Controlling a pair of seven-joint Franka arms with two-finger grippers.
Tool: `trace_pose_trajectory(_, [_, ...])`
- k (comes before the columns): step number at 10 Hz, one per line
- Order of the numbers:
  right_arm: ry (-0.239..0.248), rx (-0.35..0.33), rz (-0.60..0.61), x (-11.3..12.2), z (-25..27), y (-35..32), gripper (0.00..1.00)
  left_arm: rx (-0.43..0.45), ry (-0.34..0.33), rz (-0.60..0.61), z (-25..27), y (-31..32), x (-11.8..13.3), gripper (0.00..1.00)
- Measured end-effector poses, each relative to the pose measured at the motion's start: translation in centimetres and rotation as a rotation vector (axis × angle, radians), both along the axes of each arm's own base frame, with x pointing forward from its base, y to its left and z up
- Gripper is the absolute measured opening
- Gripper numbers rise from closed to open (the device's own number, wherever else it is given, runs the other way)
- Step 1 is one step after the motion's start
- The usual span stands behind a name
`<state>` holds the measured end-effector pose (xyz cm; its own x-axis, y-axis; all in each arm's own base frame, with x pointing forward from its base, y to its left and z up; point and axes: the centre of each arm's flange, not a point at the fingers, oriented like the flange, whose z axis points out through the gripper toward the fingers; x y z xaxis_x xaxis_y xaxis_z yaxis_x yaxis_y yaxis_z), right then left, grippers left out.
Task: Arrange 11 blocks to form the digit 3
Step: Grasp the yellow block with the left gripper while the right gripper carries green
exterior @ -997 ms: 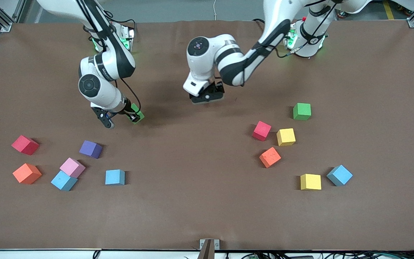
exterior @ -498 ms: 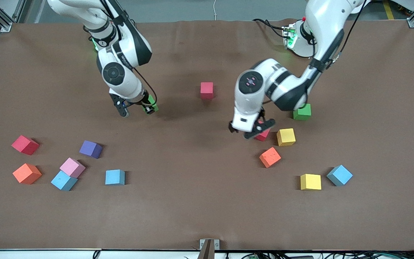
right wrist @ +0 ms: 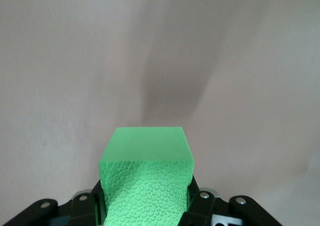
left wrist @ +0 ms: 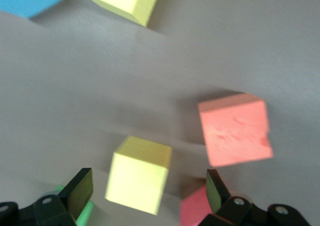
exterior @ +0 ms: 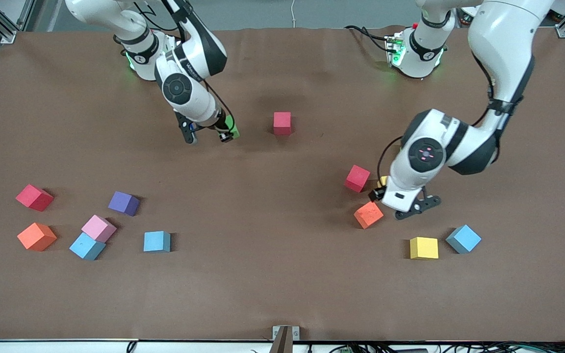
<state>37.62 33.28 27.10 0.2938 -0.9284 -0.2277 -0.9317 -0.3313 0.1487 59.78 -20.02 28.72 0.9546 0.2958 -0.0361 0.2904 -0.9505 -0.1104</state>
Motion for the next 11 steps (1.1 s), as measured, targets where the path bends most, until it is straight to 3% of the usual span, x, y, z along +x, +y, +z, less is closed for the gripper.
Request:
trace_pose_trajectory(3, [-0.048,0.012,-0.115,-2.9,0.4,4.5,0.59,-0.005,0.045,-0.104,-1.8,-0.2,-1.7,1.0])
trace_pose_trajectory(7, [-0.052,-0.014,-0.209,-4.9,-2.2,6.6,0.59,-0.048,0.01,-0.187,-5.9,-0.5,-5.2,1.0])
trace_pose_trajectory(11, [-0.03,-0.059,-0.251,-7.0,-5.1,8.2,0.59,-0.02,0.004,-0.21,-6.6,1.2,-5.2,1.0])
